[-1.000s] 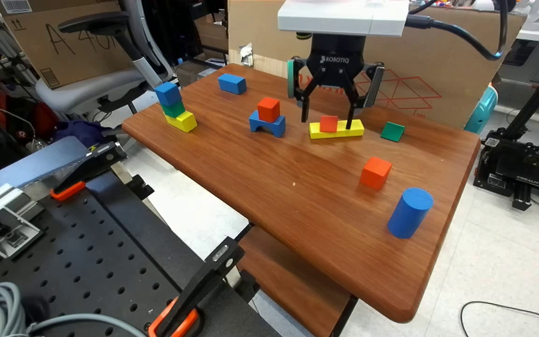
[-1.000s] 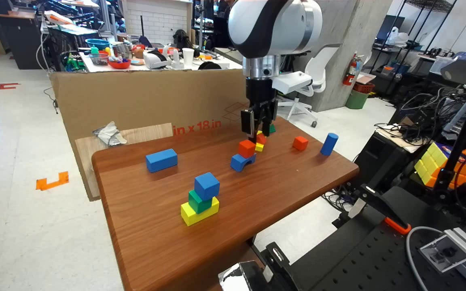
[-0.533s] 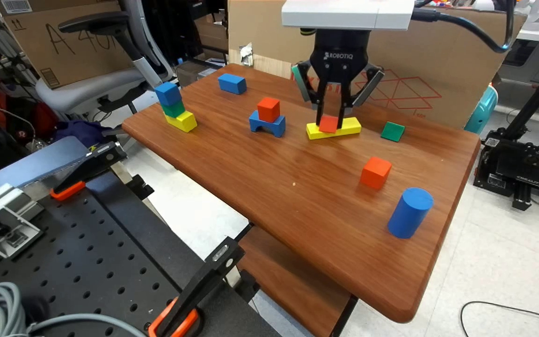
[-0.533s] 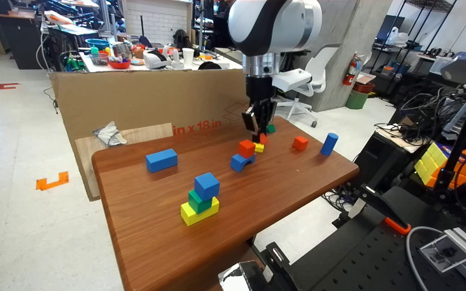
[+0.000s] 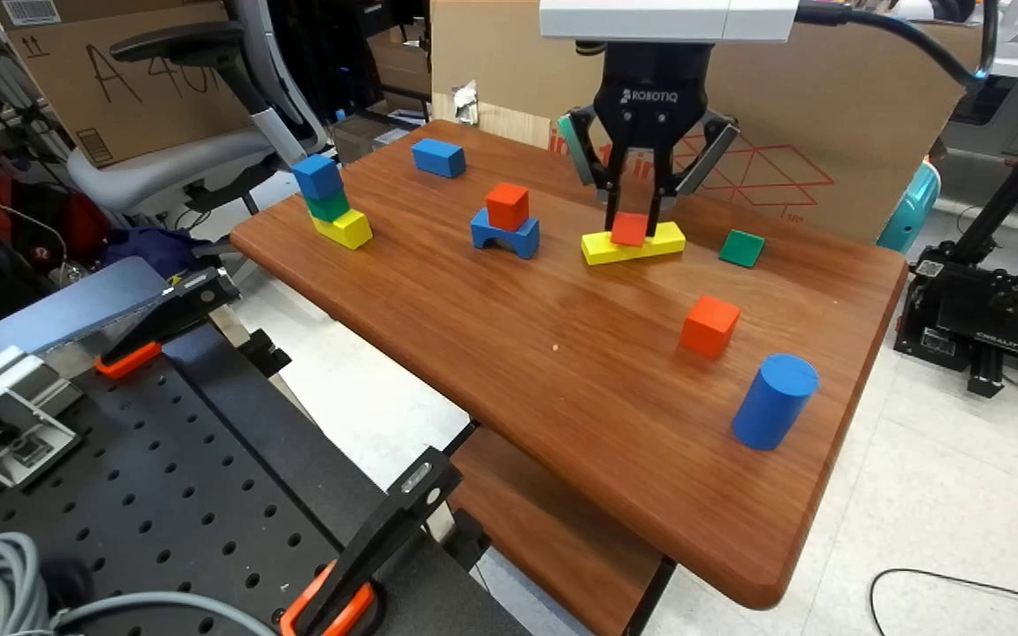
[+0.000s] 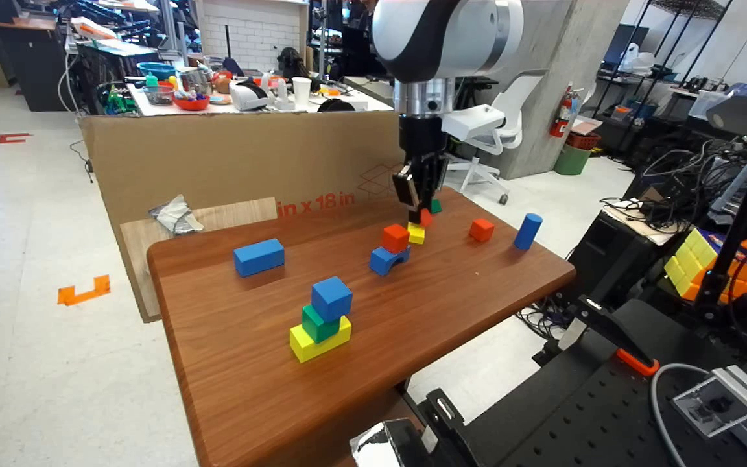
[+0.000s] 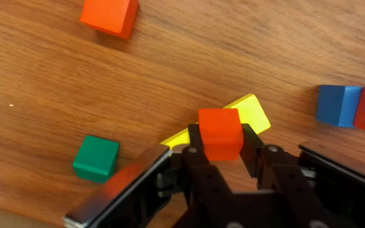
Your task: Stack two orange blocks
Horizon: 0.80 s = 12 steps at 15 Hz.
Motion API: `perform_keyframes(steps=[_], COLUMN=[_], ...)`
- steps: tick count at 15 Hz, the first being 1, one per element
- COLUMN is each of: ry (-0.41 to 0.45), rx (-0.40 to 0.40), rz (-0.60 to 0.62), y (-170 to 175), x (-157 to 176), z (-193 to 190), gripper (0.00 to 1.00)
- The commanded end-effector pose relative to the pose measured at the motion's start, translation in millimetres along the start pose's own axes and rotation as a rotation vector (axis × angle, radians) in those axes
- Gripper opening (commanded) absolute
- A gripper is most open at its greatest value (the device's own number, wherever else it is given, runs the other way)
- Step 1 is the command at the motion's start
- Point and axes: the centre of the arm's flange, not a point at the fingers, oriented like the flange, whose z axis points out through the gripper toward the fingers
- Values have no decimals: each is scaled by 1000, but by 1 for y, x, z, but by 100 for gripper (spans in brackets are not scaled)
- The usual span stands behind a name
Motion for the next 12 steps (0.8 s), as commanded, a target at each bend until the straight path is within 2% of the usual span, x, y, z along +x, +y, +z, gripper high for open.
perform_keyframes(steps=[1,6,10,12], ry=[30,39,22,25], rx=[16,16,23,28], rz=[-8,71,127,149], y=[-4,16,42,57], x=[-41,-92,-125,-128], z=[-34,-54,-44,-37], gripper=[8,8,8,8])
